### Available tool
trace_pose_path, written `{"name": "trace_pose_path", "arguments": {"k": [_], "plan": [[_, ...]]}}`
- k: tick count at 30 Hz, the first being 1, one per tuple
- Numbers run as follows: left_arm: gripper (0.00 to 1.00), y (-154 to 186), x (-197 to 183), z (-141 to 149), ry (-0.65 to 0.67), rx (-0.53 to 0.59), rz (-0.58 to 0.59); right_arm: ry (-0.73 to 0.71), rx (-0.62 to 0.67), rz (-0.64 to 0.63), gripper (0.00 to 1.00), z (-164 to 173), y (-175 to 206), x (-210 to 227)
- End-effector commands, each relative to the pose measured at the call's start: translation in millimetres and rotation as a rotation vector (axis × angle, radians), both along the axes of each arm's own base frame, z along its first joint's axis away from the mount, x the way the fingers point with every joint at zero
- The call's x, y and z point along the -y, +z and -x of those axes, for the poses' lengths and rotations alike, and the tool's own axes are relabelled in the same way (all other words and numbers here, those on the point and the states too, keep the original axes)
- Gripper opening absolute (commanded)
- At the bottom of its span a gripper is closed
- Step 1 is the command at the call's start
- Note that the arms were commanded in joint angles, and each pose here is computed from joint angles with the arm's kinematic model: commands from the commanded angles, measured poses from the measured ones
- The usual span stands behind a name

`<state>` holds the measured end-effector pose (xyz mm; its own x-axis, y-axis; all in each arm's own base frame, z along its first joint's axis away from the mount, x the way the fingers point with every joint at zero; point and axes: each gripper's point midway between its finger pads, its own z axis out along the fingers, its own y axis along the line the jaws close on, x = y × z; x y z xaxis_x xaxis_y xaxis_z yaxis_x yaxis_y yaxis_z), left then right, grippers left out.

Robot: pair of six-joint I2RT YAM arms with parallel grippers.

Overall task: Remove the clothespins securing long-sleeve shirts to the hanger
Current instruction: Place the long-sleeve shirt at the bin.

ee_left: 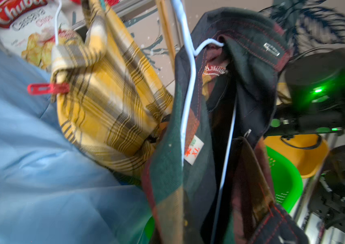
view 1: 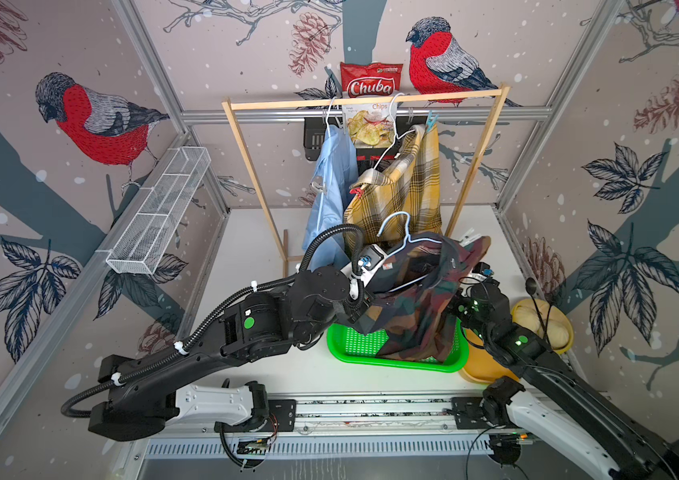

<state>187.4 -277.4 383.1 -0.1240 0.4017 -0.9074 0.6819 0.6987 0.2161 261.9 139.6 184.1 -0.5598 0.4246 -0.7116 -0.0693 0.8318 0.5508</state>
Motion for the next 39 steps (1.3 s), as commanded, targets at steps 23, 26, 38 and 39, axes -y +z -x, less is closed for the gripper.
{"name": "trace_pose_path", "arguments": {"k": [23, 26, 38, 39], "plan": [[0.0, -98, -54, -70, 0.238, -0.136, 0.053, 0.196, -0.022, -0.085, 0.75, -65, -52, -77], [0.0, -109, -56, -71, 0.24, -0.144, 0.051, 0.211, -0.013, -0.087, 0.79, -68, -44, -76], [0.0, -129, -55, -68, 0.206, -0.145, 0.049, -0.098, -0.014, -0.053, 0.96, -26, 22, 46], [0.0, -130, -55, -68, 0.201, -0.147, 0.05, -0.138, -0.018, -0.05, 0.97, -25, 26, 60]]}}
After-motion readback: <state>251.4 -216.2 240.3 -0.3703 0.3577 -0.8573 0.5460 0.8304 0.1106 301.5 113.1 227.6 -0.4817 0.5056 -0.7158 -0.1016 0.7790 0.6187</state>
